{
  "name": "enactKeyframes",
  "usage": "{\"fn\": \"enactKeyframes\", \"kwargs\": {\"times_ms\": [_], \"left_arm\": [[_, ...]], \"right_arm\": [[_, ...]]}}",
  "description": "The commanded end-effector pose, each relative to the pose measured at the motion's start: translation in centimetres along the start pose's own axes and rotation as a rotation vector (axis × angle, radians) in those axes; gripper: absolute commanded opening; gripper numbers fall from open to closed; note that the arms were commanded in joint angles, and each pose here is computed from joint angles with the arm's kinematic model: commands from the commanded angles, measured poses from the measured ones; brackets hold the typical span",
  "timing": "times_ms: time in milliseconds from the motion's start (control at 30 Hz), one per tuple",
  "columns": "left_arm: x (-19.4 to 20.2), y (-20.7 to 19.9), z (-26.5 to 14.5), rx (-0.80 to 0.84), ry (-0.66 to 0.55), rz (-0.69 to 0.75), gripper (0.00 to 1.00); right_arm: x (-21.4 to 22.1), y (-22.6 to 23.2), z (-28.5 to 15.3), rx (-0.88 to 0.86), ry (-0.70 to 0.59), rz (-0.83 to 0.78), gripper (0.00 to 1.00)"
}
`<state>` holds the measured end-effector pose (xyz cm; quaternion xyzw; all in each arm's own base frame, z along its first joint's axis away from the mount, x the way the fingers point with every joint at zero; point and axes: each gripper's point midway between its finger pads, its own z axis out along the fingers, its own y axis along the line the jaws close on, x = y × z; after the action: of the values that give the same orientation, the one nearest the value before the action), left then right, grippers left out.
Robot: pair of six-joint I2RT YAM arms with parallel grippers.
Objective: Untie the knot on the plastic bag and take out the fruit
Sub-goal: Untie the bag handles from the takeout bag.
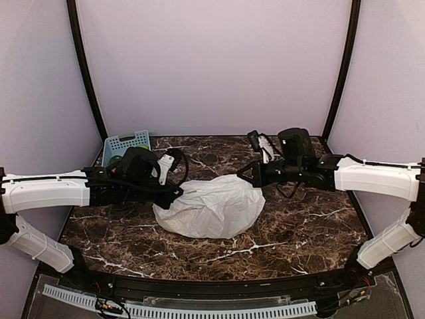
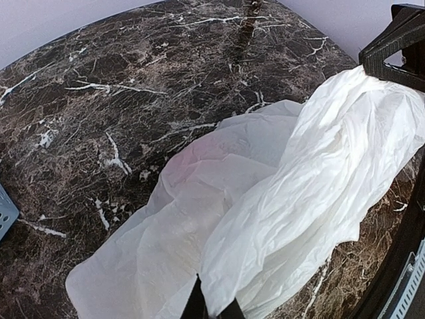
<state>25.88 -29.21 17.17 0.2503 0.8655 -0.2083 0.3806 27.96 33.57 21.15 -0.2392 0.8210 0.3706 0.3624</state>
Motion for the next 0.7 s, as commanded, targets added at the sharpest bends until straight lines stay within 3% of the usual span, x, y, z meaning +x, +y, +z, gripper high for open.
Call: {"fn": "enactKeyframes", "kwargs": {"times_ms": [0,233,667], "left_arm": [[1.9,1.1,-0.4,-0.031,0.026,-0.030,0.01],[3.2,0.9,-0.7,0.000,0.040,-0.043,0.01],[-0.8,-1.7,-4.8,0.136,-0.069,-0.064,0.09]], "right_arm": [[0.3,-2.0,-1.1,0.093,-0.052,0.056,0.00],[1.7,-2.7,-2.3,0.108,-0.082,0.129,0.00],[-1.5,-1.4,-5.8,0.111,-0.210,0.139,0.00]]}}
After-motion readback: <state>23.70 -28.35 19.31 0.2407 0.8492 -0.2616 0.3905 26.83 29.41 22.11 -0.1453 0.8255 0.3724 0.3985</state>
